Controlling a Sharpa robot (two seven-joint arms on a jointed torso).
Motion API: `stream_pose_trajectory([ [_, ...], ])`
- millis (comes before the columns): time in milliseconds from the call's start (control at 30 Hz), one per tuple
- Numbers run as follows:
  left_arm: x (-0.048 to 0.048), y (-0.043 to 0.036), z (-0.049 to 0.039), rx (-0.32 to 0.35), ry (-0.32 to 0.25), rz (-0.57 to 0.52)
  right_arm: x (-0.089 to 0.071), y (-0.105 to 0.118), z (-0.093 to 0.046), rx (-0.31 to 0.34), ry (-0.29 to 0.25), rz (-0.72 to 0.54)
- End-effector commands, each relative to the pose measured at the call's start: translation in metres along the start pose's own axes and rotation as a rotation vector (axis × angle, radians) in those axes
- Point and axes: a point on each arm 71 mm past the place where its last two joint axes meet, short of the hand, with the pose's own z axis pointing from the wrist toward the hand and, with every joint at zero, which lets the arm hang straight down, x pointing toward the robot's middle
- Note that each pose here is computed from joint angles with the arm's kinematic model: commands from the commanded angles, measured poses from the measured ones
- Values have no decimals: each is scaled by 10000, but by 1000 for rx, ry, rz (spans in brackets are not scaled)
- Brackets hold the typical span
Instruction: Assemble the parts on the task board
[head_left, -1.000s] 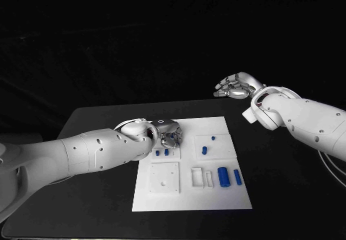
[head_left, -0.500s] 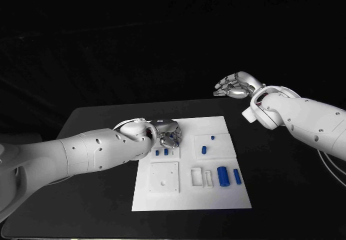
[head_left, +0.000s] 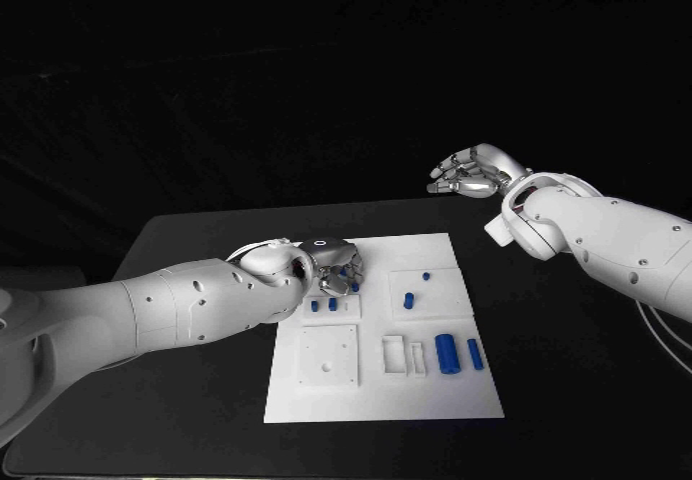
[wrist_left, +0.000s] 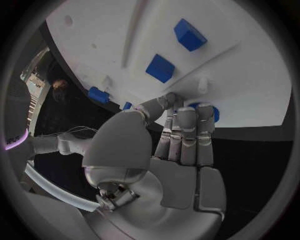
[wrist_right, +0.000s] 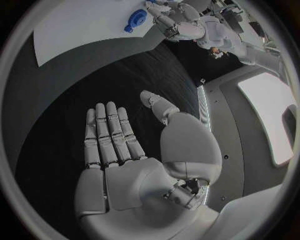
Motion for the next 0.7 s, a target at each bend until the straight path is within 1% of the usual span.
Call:
stream_pose_trajectory([
  [33,31,21,-8,-8,4,17,10,12,-1,-12,12,2],
  [367,48,-2,-9,3,23,11,12,14,-1,-13,12,2],
  [700,53,12,-15,-13,30,-7,7,9,-3,-12,11,2],
])
